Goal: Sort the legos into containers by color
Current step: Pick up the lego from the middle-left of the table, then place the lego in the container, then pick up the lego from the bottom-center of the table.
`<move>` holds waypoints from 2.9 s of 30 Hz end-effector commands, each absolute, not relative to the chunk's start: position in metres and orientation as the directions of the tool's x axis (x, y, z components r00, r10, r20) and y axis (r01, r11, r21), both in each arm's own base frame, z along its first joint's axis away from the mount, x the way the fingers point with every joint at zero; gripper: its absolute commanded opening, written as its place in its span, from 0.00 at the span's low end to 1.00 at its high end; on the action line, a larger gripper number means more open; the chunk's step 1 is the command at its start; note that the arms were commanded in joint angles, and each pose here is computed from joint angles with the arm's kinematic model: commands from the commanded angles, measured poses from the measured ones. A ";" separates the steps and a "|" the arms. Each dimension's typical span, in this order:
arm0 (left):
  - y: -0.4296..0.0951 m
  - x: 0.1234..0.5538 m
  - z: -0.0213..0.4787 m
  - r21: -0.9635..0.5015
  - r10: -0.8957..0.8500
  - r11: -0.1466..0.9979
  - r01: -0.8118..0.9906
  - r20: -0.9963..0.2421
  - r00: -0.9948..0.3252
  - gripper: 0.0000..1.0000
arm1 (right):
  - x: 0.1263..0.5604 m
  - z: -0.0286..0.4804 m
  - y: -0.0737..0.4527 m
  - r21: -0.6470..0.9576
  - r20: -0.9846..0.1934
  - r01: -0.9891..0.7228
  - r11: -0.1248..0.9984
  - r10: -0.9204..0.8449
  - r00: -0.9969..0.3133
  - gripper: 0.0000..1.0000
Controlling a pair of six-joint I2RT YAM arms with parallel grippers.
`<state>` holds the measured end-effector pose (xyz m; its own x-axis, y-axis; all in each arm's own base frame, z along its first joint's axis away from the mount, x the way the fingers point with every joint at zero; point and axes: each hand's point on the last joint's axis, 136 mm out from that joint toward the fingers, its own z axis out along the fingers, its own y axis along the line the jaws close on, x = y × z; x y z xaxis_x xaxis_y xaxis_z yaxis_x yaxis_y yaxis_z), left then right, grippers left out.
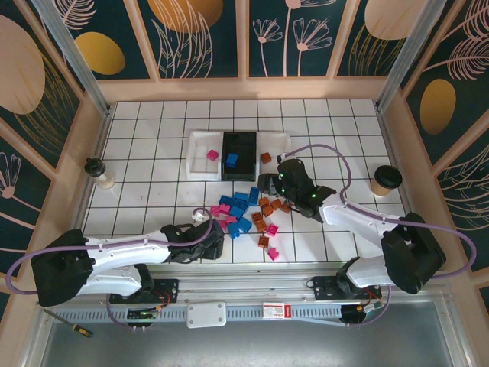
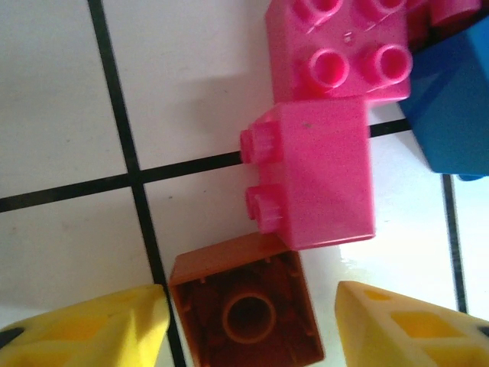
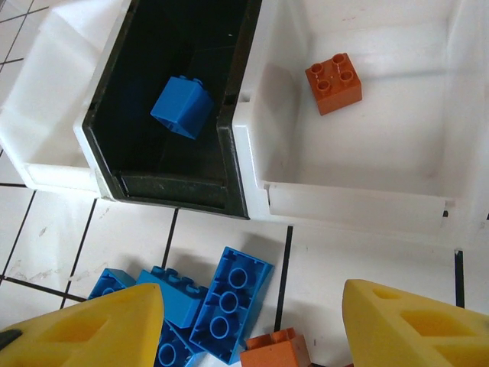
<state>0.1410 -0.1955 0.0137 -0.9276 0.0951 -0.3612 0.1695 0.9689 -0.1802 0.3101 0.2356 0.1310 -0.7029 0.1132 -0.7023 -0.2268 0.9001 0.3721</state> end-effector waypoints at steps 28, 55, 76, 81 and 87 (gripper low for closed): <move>-0.229 0.199 0.142 -0.267 0.020 0.935 0.233 -0.616 -0.788 0.28 | 0.306 0.143 0.200 0.427 -0.719 -0.158 0.891 0.228 -0.657 0.64; -0.428 0.457 0.141 -0.374 -0.011 0.862 0.342 -0.689 -0.725 0.45 | 0.242 0.088 0.175 0.460 -0.605 -0.117 0.880 0.214 -0.767 0.64; -0.348 0.372 0.267 -0.510 -0.198 0.761 0.402 -0.772 -0.604 0.99 | 0.118 0.047 0.216 0.385 -0.437 -0.288 0.877 -0.102 -0.893 0.64; -0.299 0.341 0.250 -0.500 -0.234 0.803 0.325 -0.766 -0.600 0.99 | 0.106 0.036 0.216 0.329 -0.409 -0.324 0.887 -0.176 -0.895 0.59; -0.258 0.313 0.216 -0.469 -0.231 0.847 0.248 -0.747 -0.623 0.99 | 0.106 0.031 0.226 0.308 -0.412 -0.364 0.879 -0.222 -0.884 0.48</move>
<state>0.3194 -0.2798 0.2303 -0.6191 -0.2084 -0.7572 0.3127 0.8190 -0.4811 0.1007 0.2180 0.0245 -0.8983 -0.2153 -0.3830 -0.3473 0.8820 0.3187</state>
